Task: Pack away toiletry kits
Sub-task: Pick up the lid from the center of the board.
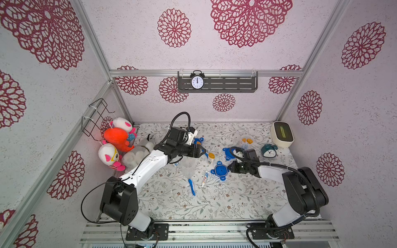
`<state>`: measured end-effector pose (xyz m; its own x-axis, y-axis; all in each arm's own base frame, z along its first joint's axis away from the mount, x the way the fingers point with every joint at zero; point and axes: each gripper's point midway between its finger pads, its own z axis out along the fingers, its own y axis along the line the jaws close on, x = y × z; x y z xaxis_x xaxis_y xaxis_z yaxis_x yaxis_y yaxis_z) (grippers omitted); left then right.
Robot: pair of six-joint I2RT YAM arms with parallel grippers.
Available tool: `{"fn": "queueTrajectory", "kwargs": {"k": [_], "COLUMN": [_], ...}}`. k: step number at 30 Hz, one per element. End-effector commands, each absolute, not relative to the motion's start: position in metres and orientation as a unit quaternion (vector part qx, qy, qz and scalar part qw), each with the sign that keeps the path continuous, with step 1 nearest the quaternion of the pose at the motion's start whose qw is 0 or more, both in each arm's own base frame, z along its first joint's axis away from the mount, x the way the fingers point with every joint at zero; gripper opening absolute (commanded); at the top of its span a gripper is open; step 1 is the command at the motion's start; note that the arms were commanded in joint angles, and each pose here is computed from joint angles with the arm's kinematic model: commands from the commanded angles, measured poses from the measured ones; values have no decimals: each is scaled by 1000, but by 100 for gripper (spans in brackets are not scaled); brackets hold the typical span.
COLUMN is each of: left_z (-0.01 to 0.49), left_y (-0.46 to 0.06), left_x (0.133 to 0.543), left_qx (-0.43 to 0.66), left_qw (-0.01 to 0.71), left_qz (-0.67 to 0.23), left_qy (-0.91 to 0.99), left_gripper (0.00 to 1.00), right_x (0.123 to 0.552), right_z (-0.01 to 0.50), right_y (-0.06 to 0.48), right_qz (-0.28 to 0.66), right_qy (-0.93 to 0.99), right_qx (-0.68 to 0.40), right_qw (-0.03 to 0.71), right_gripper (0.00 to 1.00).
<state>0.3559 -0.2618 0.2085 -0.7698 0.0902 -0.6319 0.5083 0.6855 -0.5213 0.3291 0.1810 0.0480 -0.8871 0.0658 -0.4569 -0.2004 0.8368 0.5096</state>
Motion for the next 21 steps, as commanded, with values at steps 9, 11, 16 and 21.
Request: {"fn": "queueTrajectory", "kwargs": {"k": [9,11,16,21], "left_z": [254,264,295,312], "left_y": [-273,-277,-282,-291], "left_x": [374,375,372,370], "left_qx": [221,245,313,399], "left_qw": [388,412,494,532], "left_qz": [-381,-386,-379,-354], "left_qy": [810,788,717,657], "left_gripper": [84,87,92,94], "right_x": [311,311,310,308], "right_z": [138,167,226,282], "right_y": [165,168,180,199], "right_qz": [266,277,303,350], "right_qy": [909,896,864,814], "right_qx": [-69,-86,-157,-243], "right_qw": [313,336,370,396], "right_gripper": [0,0,0,0]}}
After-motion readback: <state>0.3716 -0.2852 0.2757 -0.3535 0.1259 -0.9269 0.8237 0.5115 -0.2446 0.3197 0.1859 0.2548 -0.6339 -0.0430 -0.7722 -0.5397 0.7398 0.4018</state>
